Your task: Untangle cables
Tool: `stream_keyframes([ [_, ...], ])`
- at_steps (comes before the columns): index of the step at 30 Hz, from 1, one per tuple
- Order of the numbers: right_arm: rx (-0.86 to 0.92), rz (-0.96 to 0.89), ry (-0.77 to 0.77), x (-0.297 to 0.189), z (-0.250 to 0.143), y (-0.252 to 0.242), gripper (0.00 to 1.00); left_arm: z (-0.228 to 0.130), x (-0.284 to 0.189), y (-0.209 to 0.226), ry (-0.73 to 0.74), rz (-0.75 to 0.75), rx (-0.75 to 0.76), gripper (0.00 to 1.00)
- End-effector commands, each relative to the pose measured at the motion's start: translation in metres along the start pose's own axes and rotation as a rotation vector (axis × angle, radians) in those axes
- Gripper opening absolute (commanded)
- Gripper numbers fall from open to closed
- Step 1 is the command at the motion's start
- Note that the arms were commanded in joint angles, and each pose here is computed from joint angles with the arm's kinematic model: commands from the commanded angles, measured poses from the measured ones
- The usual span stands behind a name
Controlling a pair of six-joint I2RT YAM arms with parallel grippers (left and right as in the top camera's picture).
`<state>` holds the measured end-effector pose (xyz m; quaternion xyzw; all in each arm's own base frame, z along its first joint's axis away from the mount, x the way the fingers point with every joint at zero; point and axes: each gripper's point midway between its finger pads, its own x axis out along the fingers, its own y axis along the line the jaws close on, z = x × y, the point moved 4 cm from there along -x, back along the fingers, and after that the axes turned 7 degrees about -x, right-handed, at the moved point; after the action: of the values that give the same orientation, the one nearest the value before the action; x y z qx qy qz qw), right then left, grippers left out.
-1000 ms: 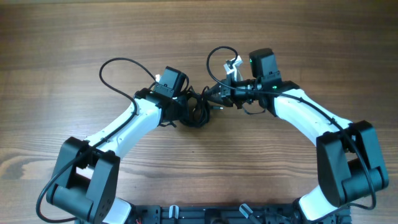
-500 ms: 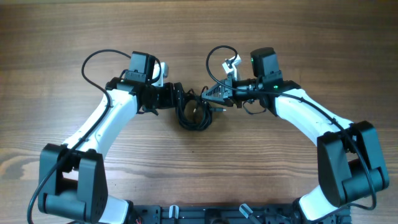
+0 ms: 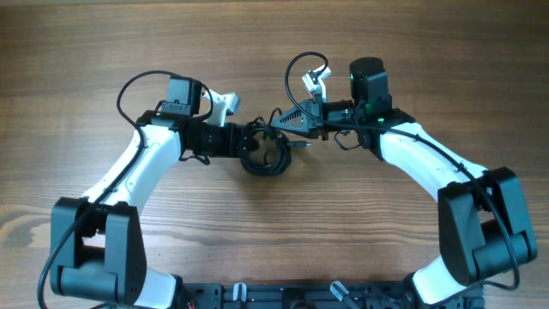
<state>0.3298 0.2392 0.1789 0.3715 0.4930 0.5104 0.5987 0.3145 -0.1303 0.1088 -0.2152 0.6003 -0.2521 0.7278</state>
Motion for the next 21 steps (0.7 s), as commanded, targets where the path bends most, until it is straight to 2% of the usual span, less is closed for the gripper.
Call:
stream_keyframes([
  [1,-0.026,0.033,0.012,-0.003,-0.001,0.015,0.04,-0.001,0.003,0.047,-0.069,0.292,-0.204,0.31],
  [2,-0.017,0.014,-0.002,-0.003,0.000,0.012,0.04,-0.001,0.001,0.058,-0.099,0.369,-0.268,0.22],
  [4,-0.057,-0.032,-0.044,-0.003,0.006,0.006,0.04,-0.002,-0.003,0.068,-0.134,0.440,-0.343,0.16],
  [7,-0.154,-0.181,-0.160,-0.007,0.022,-0.012,0.04,-0.005,-0.004,0.073,-0.137,0.476,-0.379,0.14],
  [9,-0.192,-0.267,-0.221,-0.011,0.031,-0.022,0.04,-0.010,-0.009,0.082,-0.148,0.552,-0.426,0.13],
  [11,-0.301,-0.229,-0.226,-0.010,0.036,-0.011,0.04,-0.015,-0.013,0.088,-0.142,0.609,-0.433,0.12],
  [14,-0.442,-0.202,-0.238,-0.010,0.042,-0.001,0.05,-0.017,-0.013,0.089,-0.132,0.613,-0.437,0.12],
  [19,-0.428,-0.466,-0.374,-0.026,0.061,-0.032,0.05,-0.021,-0.014,0.089,-0.121,0.620,-0.464,0.13],
  [21,-0.373,-0.535,-0.371,-0.030,0.057,-0.045,0.05,-0.020,-0.014,0.090,-0.141,0.621,-0.510,0.11],
])
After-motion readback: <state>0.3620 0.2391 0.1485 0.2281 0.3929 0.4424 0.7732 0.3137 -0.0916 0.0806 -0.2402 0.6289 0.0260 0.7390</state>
